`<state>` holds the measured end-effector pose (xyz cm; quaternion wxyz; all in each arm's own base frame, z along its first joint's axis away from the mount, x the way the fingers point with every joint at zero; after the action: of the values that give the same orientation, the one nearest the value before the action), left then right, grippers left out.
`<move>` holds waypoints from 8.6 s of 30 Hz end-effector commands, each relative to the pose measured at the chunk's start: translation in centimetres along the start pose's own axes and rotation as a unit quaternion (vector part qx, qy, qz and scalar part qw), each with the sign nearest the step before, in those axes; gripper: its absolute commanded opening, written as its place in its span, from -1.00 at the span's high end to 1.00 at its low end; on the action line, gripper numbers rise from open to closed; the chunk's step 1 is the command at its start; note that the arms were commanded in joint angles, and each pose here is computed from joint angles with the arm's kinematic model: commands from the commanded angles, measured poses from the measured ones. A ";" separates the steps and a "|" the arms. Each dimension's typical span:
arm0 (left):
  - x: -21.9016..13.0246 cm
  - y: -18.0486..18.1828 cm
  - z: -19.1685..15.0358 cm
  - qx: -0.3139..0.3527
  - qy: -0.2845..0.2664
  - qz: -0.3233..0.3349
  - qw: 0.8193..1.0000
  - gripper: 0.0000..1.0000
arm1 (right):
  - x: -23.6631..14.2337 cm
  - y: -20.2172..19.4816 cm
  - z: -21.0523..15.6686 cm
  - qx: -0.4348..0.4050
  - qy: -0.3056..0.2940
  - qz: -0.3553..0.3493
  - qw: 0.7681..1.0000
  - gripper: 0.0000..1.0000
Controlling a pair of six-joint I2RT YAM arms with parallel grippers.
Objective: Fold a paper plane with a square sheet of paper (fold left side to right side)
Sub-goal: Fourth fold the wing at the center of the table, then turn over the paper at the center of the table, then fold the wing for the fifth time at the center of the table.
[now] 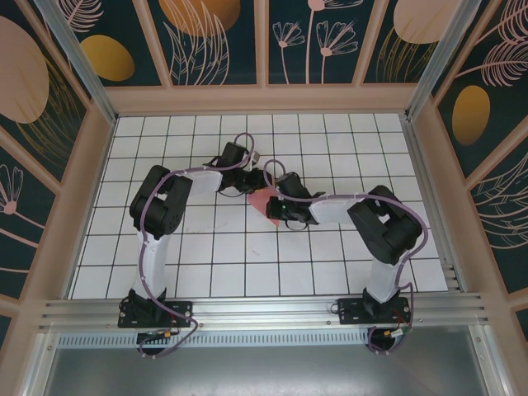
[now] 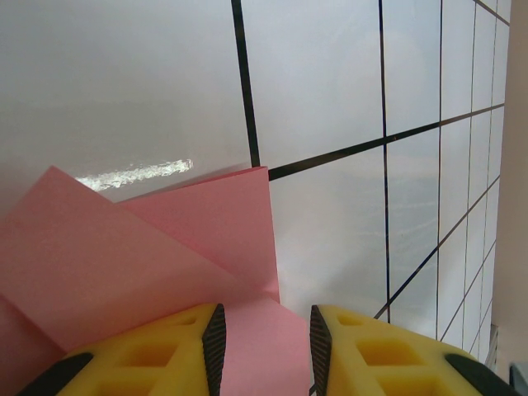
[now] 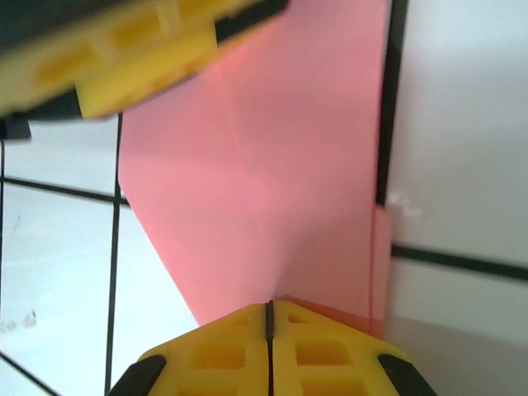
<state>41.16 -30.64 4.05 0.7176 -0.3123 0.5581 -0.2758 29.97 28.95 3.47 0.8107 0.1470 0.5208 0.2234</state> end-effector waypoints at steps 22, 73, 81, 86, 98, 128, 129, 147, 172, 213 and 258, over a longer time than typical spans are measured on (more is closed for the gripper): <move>-1.6 1.0 2.2 -0.004 -0.017 0.049 0.999 0.19 | -4.3 -3.0 -7.2 0.012 0.082 -0.020 0.996 0.79; -1.7 -0.2 3.5 -0.031 -0.018 -0.032 0.999 0.52 | -11.2 -2.4 4.3 0.001 -0.132 0.132 0.982 -0.22; -4.5 -4.2 4.4 0.002 -0.041 -0.073 0.996 0.86 | -13.5 -1.8 4.8 0.025 -0.173 0.228 0.958 -0.64; -7.8 -7.9 5.1 0.029 -0.067 -0.101 0.992 0.88 | -15.0 -1.5 4.8 0.024 -0.191 0.266 0.945 -0.98; -16.9 -18.3 4.6 0.095 -0.104 -0.217 0.966 0.84 | -19.2 3.0 5.6 -0.025 -0.222 0.408 0.885 -0.98; -19.7 -21.4 1.5 0.116 -0.074 -0.305 0.943 0.66 | -20.3 8.9 7.5 -0.052 -0.218 0.480 0.848 0.42; -19.7 -21.2 1.6 0.116 -0.078 -0.299 0.944 0.61 | -20.1 8.7 7.4 -0.051 -0.218 0.472 0.853 0.47; -28.4 -11.6 3.9 0.150 -0.310 0.041 0.938 -0.45 | -15.0 1.0 7.1 -0.167 -0.151 -0.073 0.971 0.85; -33.2 -6.9 0.7 0.110 -0.410 0.144 0.894 -0.60 | -2.6 0.7 1.1 -0.479 0.086 -0.518 0.703 0.71; -5.0 -2.9 -2.0 0.016 -0.041 -0.054 0.998 -0.10 | -14.0 -2.0 4.5 -0.070 -0.116 0.086 0.987 -0.55; -5.8 -5.8 -6.5 0.142 0.041 -0.194 0.970 1.00 | -6.0 -3.5 6.7 -0.118 -0.020 0.323 0.939 -0.12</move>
<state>33.66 -30.72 9.43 0.6631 -0.3095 0.4943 -0.4692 34.45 22.65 8.50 0.7219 0.2155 0.4241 0.5026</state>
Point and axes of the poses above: each hand's point on the last joint's axis, 136 mm out from that joint toward the fingers, its own x axis out along the fingers, its own y axis along the line the jaws close on, z = x × y, the point moved 2 cm from there along -x, back along the fingers, and after that the axes turned 3 degrees about -x, right-handed, at the moved point
